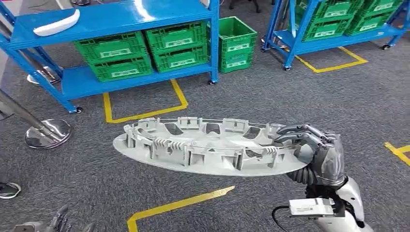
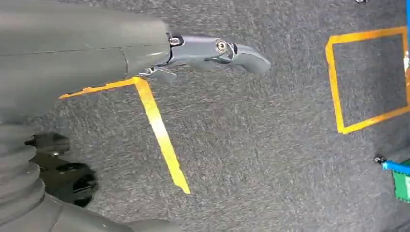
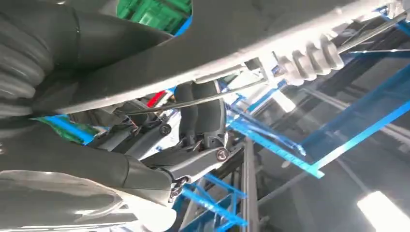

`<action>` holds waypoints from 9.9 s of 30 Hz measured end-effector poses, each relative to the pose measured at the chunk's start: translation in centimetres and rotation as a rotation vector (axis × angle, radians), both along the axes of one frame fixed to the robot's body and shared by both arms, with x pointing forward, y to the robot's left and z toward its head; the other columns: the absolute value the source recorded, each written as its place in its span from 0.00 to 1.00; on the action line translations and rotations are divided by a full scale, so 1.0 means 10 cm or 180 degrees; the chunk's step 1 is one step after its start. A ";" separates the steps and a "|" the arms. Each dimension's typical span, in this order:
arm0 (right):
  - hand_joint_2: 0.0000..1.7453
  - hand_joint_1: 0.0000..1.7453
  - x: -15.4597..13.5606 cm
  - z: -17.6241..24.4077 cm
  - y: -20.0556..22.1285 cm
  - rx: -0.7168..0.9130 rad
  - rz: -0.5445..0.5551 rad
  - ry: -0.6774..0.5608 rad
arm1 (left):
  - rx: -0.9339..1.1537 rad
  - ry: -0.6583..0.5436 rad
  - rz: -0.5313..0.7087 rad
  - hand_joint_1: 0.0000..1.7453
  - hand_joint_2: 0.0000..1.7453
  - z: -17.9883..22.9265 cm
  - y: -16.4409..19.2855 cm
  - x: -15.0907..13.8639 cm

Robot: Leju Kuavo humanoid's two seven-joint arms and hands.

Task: Take the parts from the cabinet and place them on the table.

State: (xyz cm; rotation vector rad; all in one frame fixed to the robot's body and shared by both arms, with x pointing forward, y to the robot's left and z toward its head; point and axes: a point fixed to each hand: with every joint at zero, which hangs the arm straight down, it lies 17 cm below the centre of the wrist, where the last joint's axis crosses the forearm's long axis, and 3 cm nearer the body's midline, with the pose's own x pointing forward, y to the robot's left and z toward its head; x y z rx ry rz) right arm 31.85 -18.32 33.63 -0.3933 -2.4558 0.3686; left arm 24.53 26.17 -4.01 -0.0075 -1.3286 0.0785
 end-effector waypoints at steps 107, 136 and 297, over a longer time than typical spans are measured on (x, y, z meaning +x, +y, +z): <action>1.00 1.00 0.25 0.00 -0.24 0.0154 -0.0328 0.0119 | -0.0079 -0.0011 0.0150 0.00 1.00 0.00 0.10 -0.13; 1.00 1.00 0.33 -0.02 -0.80 0.0181 -0.0981 0.0015 | -0.0080 -0.0024 0.0202 0.00 1.00 0.00 0.12 -0.17; 0.00 0.00 2.01 -1.57 -0.36 -0.2855 0.0025 0.2400 | -0.0296 0.0052 -0.0308 0.00 0.00 -0.38 -0.16 0.24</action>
